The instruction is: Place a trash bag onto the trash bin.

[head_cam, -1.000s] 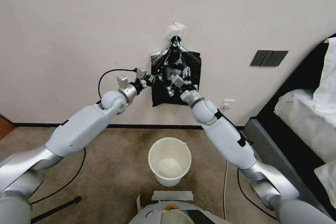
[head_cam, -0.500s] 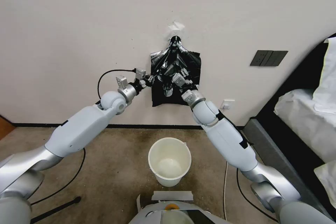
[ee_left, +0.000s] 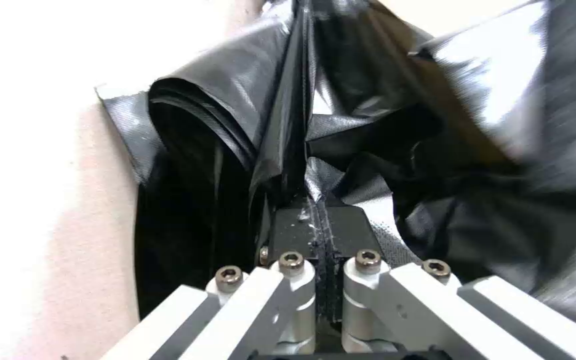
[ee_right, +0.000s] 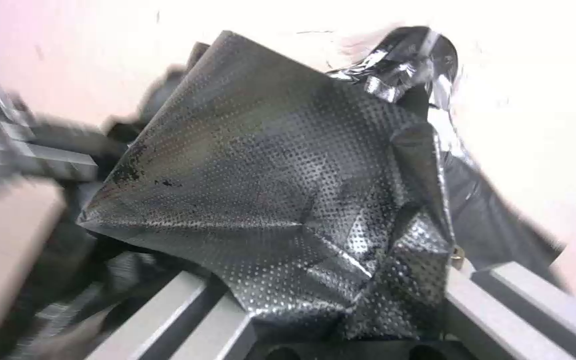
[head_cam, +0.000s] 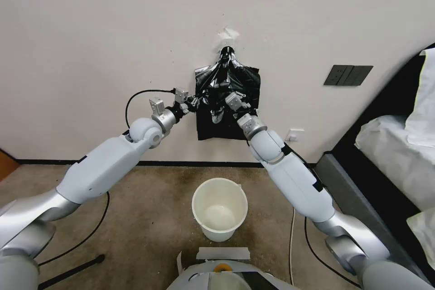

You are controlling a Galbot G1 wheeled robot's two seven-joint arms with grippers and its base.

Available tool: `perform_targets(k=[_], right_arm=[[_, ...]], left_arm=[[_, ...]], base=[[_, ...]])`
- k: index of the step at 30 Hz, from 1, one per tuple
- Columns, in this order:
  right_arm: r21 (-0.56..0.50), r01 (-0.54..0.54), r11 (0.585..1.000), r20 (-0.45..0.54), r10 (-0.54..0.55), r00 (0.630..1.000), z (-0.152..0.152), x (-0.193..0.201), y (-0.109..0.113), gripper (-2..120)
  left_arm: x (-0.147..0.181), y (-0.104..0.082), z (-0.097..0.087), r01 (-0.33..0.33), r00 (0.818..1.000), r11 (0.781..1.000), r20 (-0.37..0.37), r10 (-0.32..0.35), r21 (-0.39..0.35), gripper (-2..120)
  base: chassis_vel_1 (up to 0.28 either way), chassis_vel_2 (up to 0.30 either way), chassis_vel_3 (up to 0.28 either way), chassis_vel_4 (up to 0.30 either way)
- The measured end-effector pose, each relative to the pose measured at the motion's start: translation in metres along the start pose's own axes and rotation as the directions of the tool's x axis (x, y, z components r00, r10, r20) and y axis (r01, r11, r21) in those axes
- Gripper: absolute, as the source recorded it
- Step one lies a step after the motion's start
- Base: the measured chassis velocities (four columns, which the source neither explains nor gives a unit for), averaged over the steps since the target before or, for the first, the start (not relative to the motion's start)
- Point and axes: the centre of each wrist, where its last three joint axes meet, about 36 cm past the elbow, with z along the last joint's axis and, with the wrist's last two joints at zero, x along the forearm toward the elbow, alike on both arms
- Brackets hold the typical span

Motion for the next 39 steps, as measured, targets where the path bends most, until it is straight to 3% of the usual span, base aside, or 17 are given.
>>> perform_targets(k=[4, 7, 8, 10, 15, 18, 19, 22, 23, 24, 26, 27, 30, 34, 35, 39], right_arm=[[-0.077, 0.014, 0.997, -0.064, -0.019, 0.998, 0.007, 0.025, 0.001, 0], [-0.124, 0.021, 0.992, -0.099, -0.034, 0.994, 0.012, 0.056, -0.001, 0], [-0.124, 0.021, 0.992, -0.099, -0.034, 0.994, 0.012, 0.056, -0.001, 0], [-0.141, 0.02, 0.99, -0.101, -0.034, 0.994, 0.01, 0.072, -0.003, 0], [-0.192, -0.002, 0.981, -0.08, -0.013, 0.997, -0.002, 0.091, -0.003, 0], [-0.291, -0.035, 0.956, -0.074, 0.014, 0.997, -0.018, 0.133, 0.002, 0], [-0.291, -0.035, 0.956, -0.074, 0.014, 0.997, -0.018, 0.133, 0.002, 0], [-0.335, -0.038, 0.941, -0.101, 0.005, 0.995, -0.023, 0.17, 0.005, 0], [-0.335, -0.038, 0.941, -0.101, 0.005, 0.995, -0.023, 0.17, 0.005, 0], [-0.339, -0.043, 0.94, -0.113, 0.004, 0.994, -0.024, 0.178, 0.005, 0], [-0.332, -0.072, 0.941, -0.185, 0.009, 0.983, -0.014, 0.191, 0.002, 0], [-0.332, -0.072, 0.941, -0.185, 0.009, 0.983, -0.014, 0.191, 0.002, 0], [-0.327, -0.09, 0.941, -0.267, -0.001, 0.964, 0.001, 0.204, 0.005, 0], [-0.322, -0.096, 0.942, -0.323, -0.014, 0.946, 0.012, 0.215, 0.012, 0], [-0.317, -0.094, 0.944, -0.346, -0.023, 0.938, 0.019, 0.223, 0.017, 0], [-0.314, -0.082, 0.946, -0.365, -0.04, 0.93, 0.027, 0.232, 0.026, 0]], left_arm=[[0.02, -0.014, 0.003, 0.008, 1.0, 0.999, 0.014, -0.008, 0.036, 0], [0.056, -0.047, 0.011, -0.007, 1.0, 0.992, 0.027, 0.003, 0.126, 0], [0.056, -0.047, 0.011, -0.007, 1.0, 0.992, 0.027, 0.003, 0.126, 0], [0.077, -0.068, 0.014, -0.013, 0.999, 0.984, 0.044, 0.005, 0.18, 0], [0.097, -0.088, 0.004, -0.018, 0.996, 0.975, 0.094, -0.003, 0.222, 0], [0.127, -0.117, -0.014, -0.018, 0.989, 0.949, 0.142, -0.029, 0.315, 0], [0.127, -0.117, -0.014, -0.018, 0.989, 0.949, 0.142, -0.029, 0.315, 0], [0.154, -0.139, -0.022, -0.004, 0.987, 0.913, 0.146, -0.06, 0.407, 0], [0.154, -0.139, -0.022, -0.004, 0.987, 0.913, 0.146, -0.06, 0.407, 0], [0.161, -0.147, -0.028, -0.003, 0.986, 0.896, 0.148, -0.07, 0.444, 0], [0.178, -0.168, -0.041, 0.01, 0.986, 0.84, 0.134, -0.098, 0.542, 0], [0.178, -0.168, -0.041, 0.01, 0.986, 0.84, 0.134, -0.098, 0.542, 0], [0.188, -0.182, -0.041, 0.055, 0.986, 0.795, 0.092, -0.138, 0.604, 0], [0.191, -0.188, -0.034, 0.087, 0.985, 0.774, 0.064, -0.163, 0.627, 0], [0.193, -0.193, -0.027, 0.109, 0.984, 0.761, 0.042, -0.176, 0.639, 0], [0.198, -0.205, -0.013, 0.144, 0.981, 0.744, 0.002, -0.191, 0.653, 0]], base=[[0.0, 0.0, 0.0, 0.0], [0.0, 0.0, 0.0, 0.0], [0.0, 0.0, 0.0, 0.0], [0.0, 0.0, 0.0, 0.0], [0.0, 0.0, 0.0, 0.0], [0.0, 0.0, 0.0, 0.0], [0.0, 0.0, 0.0, 0.0], [0.0, 0.0, 0.0, 0.0], [0.0, 0.0, 0.0, 0.0], [0.0, 0.0, 0.0, 0.0], [0.0, 0.0, 0.0, 0.0], [0.0, 0.0, 0.0, 0.0], [0.0, 0.0, 0.0, 0.0], [0.0, 0.0, 0.0, 0.0], [0.0, 0.0, 0.0, 0.0], [0.0, 0.0, 0.0, 0.0]])
